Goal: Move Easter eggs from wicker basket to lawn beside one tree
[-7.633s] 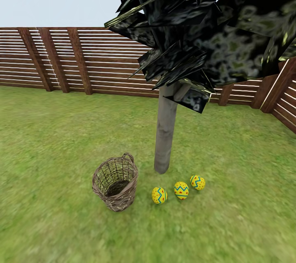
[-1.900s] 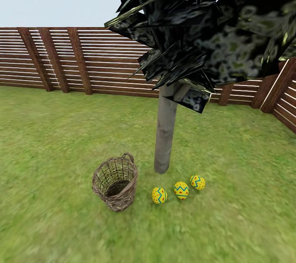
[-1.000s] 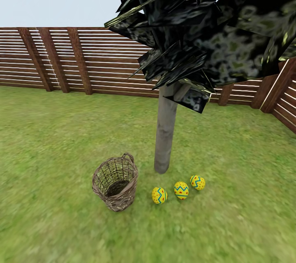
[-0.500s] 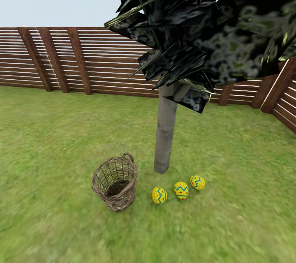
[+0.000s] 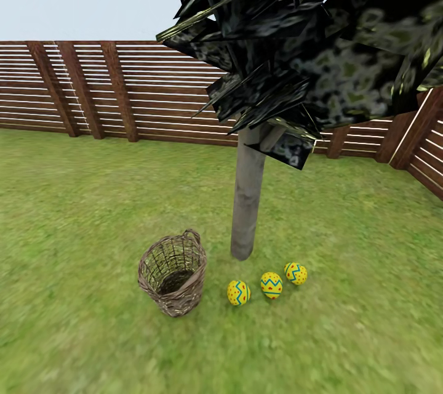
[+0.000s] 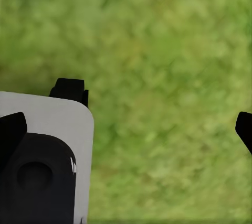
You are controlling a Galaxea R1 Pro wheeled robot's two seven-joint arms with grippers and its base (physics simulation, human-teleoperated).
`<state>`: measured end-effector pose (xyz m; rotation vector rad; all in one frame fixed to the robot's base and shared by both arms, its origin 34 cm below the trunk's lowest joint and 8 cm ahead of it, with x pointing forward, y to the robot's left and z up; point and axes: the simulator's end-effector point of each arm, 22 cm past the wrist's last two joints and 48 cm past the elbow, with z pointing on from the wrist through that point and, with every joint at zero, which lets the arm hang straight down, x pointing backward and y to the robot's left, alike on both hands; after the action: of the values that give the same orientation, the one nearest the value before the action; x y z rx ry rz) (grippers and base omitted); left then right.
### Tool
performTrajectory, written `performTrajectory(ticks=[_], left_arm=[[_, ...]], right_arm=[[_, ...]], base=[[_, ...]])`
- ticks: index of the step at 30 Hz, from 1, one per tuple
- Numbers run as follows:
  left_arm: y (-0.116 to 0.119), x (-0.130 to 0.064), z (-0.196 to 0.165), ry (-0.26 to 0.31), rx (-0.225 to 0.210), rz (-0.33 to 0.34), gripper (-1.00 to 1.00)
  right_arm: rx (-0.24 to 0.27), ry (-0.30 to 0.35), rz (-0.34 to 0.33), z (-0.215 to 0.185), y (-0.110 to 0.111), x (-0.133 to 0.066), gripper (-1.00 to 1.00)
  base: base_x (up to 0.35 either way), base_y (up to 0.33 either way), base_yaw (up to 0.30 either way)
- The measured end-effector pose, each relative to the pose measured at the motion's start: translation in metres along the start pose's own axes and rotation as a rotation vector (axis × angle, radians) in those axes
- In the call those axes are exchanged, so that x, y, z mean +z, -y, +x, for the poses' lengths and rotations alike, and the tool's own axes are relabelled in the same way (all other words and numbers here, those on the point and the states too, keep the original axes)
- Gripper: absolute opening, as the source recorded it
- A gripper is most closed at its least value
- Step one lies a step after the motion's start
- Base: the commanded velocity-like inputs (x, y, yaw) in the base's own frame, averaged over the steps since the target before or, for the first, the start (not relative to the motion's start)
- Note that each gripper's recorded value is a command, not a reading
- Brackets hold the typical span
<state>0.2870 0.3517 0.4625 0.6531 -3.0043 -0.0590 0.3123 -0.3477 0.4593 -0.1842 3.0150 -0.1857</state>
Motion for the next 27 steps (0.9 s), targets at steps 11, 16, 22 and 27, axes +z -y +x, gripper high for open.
performTrajectory(ticks=[11,16,22,27], left_arm=[[0.0,0.0,-0.0001,0.0,0.0,0.0,1.0],[0.0,0.0,0.0,0.0,0.0,0.0,1.0],[-0.0001,0.0,0.0002,0.0,0.0,0.0,1.0],[-0.0001,0.0,0.0,0.0,0.0,0.0,1.0]], right_arm=[[0.0,0.0,0.0,0.0,0.0,0.0,1.0],[0.0,0.0,0.0,0.0,0.0,0.0,1.0],[0.0,0.0,0.0,0.0,0.0,0.0,1.0],[0.0,0.0,0.0,0.0,0.0,0.0,1.0]], base=[[0.0,0.0,0.0],[0.0,0.0,0.0],[0.0,0.0,0.0],[0.0,0.0,0.0]])
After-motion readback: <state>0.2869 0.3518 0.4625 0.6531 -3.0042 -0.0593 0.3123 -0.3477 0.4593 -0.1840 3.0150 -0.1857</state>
